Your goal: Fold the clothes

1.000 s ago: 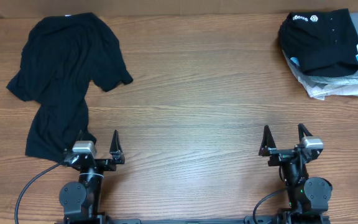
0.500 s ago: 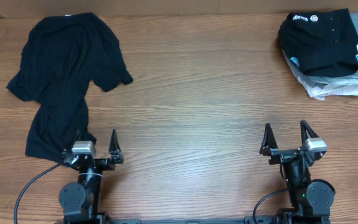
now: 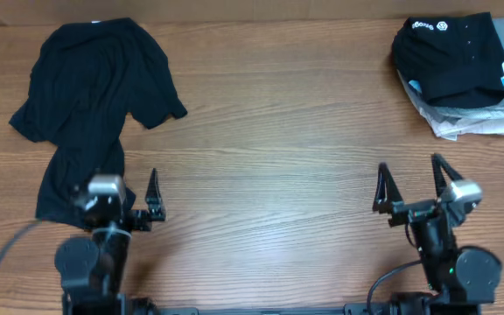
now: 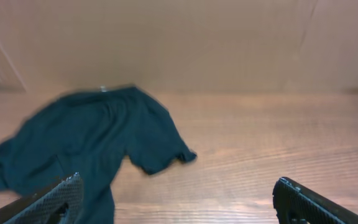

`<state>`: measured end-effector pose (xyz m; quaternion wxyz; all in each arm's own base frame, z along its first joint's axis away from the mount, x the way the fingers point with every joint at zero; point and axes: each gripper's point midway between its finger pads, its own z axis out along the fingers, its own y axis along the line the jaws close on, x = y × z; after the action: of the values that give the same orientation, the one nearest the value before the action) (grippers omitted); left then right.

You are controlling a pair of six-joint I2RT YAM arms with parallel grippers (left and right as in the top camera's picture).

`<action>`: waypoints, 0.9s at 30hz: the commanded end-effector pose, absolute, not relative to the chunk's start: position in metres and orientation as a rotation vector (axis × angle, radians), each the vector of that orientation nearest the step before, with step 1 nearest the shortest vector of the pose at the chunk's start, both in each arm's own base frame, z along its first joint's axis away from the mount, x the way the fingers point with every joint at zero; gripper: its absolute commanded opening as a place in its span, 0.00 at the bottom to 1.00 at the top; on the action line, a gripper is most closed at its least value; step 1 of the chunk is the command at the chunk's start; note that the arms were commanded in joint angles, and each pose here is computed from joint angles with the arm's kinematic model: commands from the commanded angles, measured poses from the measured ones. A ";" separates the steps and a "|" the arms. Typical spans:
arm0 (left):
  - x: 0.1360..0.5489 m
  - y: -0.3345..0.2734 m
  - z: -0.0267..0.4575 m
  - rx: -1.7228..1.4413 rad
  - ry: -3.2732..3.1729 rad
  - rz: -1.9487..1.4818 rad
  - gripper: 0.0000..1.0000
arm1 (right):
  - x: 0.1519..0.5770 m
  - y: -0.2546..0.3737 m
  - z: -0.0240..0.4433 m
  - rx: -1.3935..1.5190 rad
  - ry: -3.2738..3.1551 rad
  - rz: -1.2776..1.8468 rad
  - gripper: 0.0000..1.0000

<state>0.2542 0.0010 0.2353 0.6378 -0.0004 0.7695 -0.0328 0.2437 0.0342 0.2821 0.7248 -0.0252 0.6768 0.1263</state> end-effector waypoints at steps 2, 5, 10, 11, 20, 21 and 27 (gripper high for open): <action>0.278 -0.004 0.259 0.037 1.867 -0.116 1.00 | 0.263 0.046 0.312 -0.107 1.581 0.334 1.00; 0.295 -0.002 0.269 0.025 1.955 -0.130 1.00 | 0.283 0.046 0.320 -0.090 1.684 0.346 1.00; 0.319 0.001 0.282 0.005 2.110 -0.157 1.00 | 0.321 0.046 0.323 -0.057 1.874 0.367 1.00; 0.323 0.001 0.283 0.003 2.155 -0.162 1.00 | 0.329 0.046 0.322 -0.054 1.918 0.372 1.00; 0.343 0.003 0.250 -0.018 2.477 -0.211 1.00 | 0.400 0.071 0.290 -0.208 2.246 0.485 1.00; 0.344 0.000 0.246 -0.014 2.492 -0.233 1.00 | 0.405 0.074 0.284 -0.215 2.273 0.493 1.00; 0.339 0.002 0.219 -0.140 2.609 -0.300 1.00 | 0.424 0.115 0.232 -0.429 2.404 0.519 1.00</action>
<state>0.3373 0.0001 0.2172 0.2612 -0.0246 0.9604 -0.0935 0.4177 0.0921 0.2368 0.3207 -0.1064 0.9209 0.1943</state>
